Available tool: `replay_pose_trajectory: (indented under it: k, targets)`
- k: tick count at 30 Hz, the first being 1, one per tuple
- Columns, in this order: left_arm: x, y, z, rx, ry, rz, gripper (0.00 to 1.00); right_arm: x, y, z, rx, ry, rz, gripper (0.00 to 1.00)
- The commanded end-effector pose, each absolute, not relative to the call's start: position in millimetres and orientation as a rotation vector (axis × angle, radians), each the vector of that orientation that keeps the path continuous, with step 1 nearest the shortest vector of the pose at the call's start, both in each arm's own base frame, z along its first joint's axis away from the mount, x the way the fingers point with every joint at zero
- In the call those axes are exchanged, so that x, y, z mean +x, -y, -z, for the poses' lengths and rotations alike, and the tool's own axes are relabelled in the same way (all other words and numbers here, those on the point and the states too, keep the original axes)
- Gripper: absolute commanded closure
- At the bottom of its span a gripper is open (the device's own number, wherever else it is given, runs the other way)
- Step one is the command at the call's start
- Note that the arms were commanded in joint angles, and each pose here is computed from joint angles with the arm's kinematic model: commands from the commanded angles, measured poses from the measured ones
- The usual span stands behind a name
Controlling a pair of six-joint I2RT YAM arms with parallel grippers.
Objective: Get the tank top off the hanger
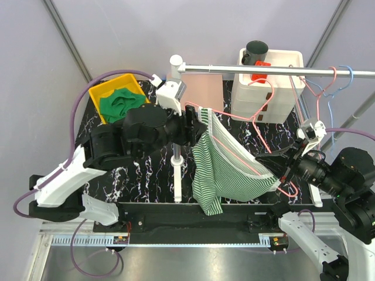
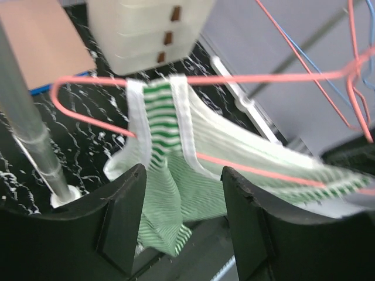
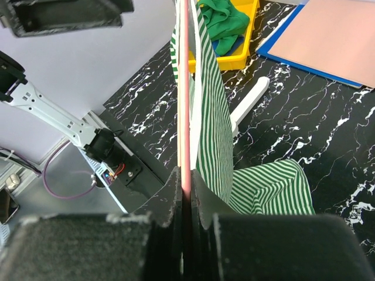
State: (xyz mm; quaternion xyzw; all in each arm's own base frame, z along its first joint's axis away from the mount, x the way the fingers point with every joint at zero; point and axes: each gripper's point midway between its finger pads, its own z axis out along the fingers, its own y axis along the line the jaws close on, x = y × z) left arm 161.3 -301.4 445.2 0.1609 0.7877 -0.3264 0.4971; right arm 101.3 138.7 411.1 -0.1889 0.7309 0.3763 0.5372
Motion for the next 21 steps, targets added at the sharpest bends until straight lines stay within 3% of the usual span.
replay_pose_trajectory:
  k: [1, 3, 7, 13, 16, 21]
  targets:
    - [190, 297, -478, 0.200, -1.810, 0.717, 0.43, 100, -140, -425, -0.434, -1.687, -0.918, 1.00]
    - [195, 302, -472, 0.188, -1.819, 0.686, 0.43, 98, -140, -425, -0.433, -1.686, -0.922, 1.00]
    - [201, 308, -465, 0.164, -1.833, 0.653, 0.30, 96, -141, -429, -0.423, -1.686, -0.945, 1.00]
    - [203, 317, -461, 0.201, -1.837, 0.639, 0.29, 93, -143, -432, -0.432, -1.676, -0.964, 1.00]
    - [204, 318, -457, 0.214, -1.844, 0.624, 0.30, 90, -145, -433, -0.438, -1.675, -0.985, 1.00]
    - [209, 321, -448, 0.214, -1.856, 0.589, 0.45, 78, -148, -436, -0.451, -1.655, -1.042, 1.00]
